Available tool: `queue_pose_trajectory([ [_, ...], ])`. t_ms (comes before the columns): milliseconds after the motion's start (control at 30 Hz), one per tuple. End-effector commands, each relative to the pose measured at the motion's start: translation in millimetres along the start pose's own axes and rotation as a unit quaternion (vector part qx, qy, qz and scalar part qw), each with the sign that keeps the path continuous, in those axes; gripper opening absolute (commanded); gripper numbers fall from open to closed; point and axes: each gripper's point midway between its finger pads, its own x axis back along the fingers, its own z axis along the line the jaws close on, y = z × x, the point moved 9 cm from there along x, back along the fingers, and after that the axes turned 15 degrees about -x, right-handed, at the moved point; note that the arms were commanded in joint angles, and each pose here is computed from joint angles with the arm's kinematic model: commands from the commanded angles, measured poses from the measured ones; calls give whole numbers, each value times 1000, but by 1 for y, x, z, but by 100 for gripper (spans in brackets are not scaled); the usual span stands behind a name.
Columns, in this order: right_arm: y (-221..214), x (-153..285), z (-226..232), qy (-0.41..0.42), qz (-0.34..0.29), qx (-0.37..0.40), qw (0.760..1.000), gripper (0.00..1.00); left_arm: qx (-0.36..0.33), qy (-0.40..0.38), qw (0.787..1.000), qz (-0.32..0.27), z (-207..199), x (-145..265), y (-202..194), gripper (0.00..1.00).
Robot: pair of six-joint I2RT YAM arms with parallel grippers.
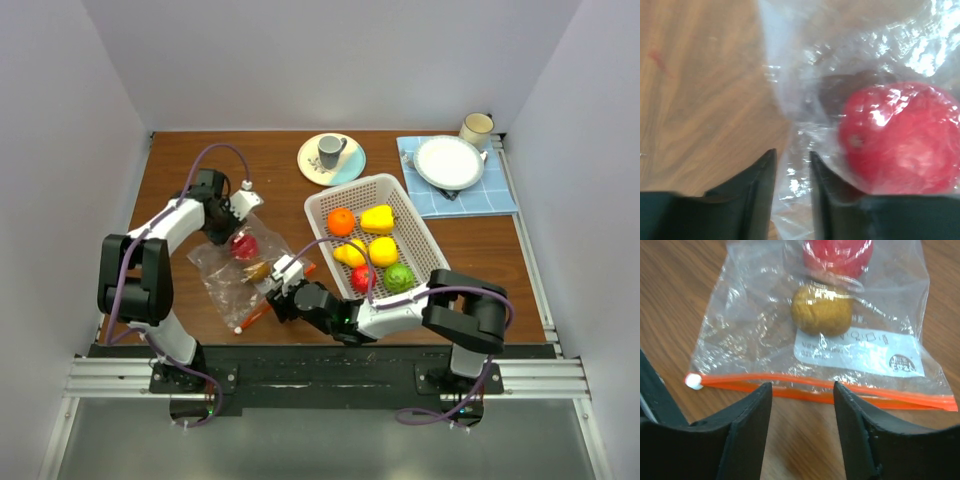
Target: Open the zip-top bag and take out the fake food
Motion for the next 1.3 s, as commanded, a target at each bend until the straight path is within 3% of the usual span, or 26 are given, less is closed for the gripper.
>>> queue_pose_trajectory([
  [0,-4,-1,-3,-7,-5,-6,1000,49,6,59,998,-18,29,30,16,72],
  [200,-8,11,-8,-10,-2,-5,1000,37,16,107,993,-54,50,76,33,95],
  [433,-18,15,-12,-16,10,-8,1000,35,39,54,988,-139,30,99,46,91],
  [667,-18,10,-10,-21,8,-6,1000,34,56,10,990,-129,9,57,34,89],
  [1267,-15,-1,-2,-23,11,-1,1000,33,59,28,992,-108,8,7,23,85],
])
